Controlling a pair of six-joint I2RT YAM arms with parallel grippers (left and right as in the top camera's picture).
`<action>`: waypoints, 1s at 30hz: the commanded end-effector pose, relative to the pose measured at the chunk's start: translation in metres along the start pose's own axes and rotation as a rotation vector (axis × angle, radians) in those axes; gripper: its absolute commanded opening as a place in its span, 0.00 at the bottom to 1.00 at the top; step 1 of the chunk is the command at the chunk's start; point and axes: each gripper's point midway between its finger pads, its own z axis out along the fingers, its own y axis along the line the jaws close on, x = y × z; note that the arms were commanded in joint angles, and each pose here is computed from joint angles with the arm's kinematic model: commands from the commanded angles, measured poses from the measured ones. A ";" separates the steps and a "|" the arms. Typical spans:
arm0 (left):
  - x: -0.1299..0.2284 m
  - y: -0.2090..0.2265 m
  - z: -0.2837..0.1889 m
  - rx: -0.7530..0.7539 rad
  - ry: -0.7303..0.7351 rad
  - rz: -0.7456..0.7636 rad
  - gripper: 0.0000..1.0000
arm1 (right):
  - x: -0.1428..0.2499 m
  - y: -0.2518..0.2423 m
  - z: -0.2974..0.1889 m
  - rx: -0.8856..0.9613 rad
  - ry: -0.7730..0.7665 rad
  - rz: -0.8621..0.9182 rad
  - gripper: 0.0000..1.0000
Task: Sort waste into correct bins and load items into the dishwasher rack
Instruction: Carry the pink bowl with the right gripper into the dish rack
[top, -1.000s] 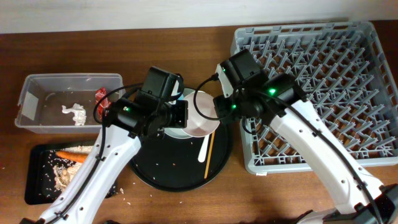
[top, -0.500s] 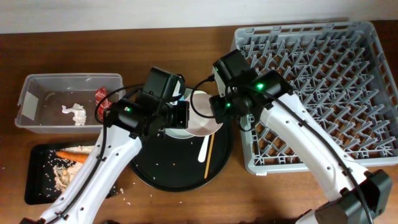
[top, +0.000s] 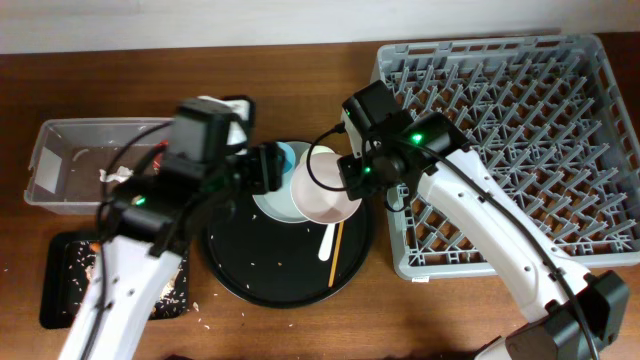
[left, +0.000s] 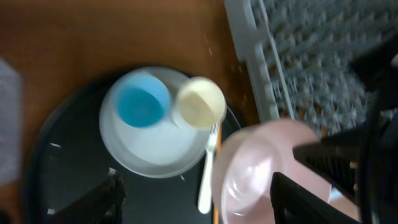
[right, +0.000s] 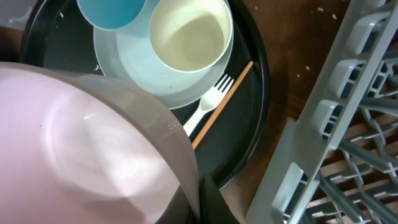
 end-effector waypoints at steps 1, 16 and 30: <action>-0.034 0.048 -0.045 -0.158 -0.186 -0.067 0.80 | -0.009 -0.010 0.000 0.030 -0.033 0.003 0.04; -0.044 0.094 -0.071 -0.322 -0.271 -0.137 0.99 | -0.134 -0.275 -0.188 1.177 -0.526 -0.040 0.04; -0.044 0.094 -0.071 -0.322 -0.271 -0.137 0.99 | -0.106 -0.419 -0.036 1.267 -0.043 -0.165 0.04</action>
